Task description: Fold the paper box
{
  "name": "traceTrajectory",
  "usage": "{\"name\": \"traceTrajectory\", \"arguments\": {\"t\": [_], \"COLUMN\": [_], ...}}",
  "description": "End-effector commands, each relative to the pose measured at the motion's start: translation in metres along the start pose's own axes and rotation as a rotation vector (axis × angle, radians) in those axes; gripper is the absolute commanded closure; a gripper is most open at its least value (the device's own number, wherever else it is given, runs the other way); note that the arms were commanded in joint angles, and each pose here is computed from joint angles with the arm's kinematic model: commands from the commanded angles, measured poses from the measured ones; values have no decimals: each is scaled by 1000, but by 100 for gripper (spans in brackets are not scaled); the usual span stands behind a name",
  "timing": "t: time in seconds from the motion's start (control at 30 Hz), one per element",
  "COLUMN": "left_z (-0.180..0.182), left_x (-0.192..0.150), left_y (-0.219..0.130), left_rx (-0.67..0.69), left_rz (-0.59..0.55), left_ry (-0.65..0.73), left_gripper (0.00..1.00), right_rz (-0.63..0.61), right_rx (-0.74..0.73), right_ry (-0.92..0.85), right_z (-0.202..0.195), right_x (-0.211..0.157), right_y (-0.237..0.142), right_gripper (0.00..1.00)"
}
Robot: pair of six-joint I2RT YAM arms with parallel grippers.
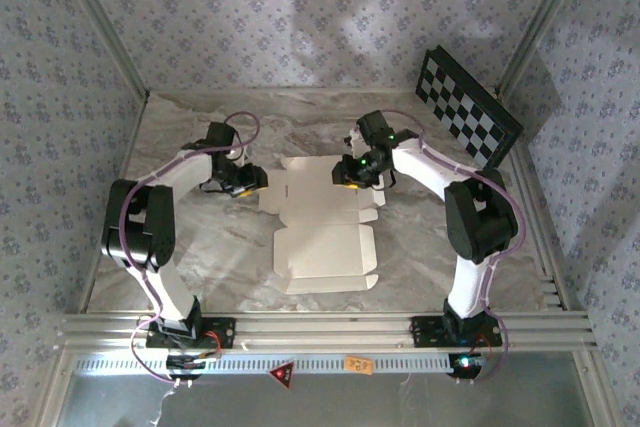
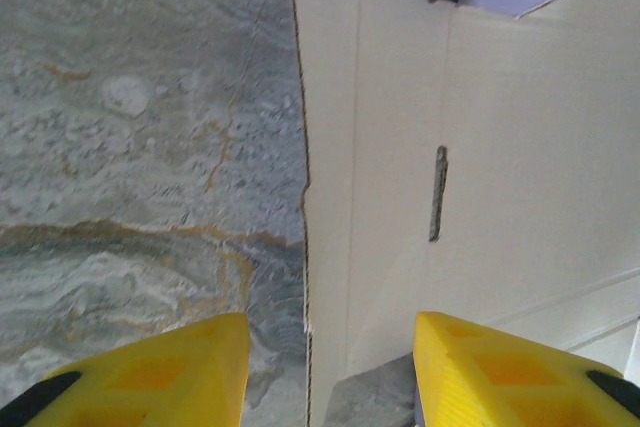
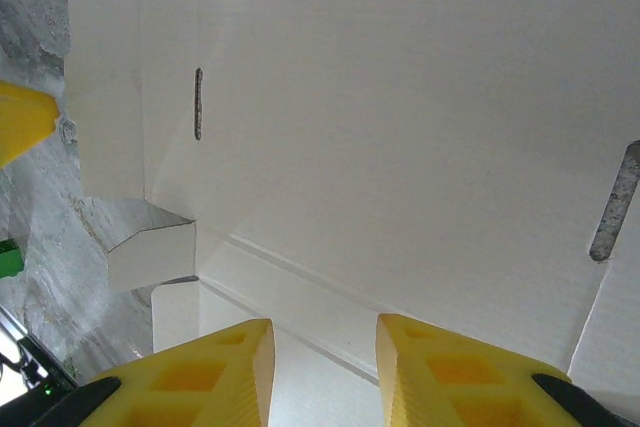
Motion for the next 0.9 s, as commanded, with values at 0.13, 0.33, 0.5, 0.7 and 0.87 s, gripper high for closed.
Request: {"name": "traceTrajectory", "arguments": {"t": [0.13,0.33,0.5,0.7,0.87], "left_z": [1,1,0,-9,-19], "left_x": [8,7,3,0,-2], "left_y": [26,29,25,19,10], "left_rx": [-105,-114,-150,-266,-363], "left_rz": [60,60,59,43,39], "left_ry": [6,6,12,29,44], "left_gripper": [56,68,77,81,84], "right_rz": [-21,-2,29,65,84], "right_rx": [12,54,52,34,26], "right_ry": [6,39,80,109,131], "right_z": [-1,-8,-23,-38,-46], "right_x": [-3,-6,-10,-17,-23], "right_y": [-3,16,38,56,65], "right_gripper": [66,66,66,67,67]}}
Point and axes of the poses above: each hand's point on the last joint's axis, 136 mm out from that joint toward the fingers, its own y axis out along the fingers, its own z axis along the line the jaws close on, x = y × z, the point moved 10 cm from there along -y, back along the fingers, and after that the axes turned 6 degrees about -y, right-handed, at the moved point
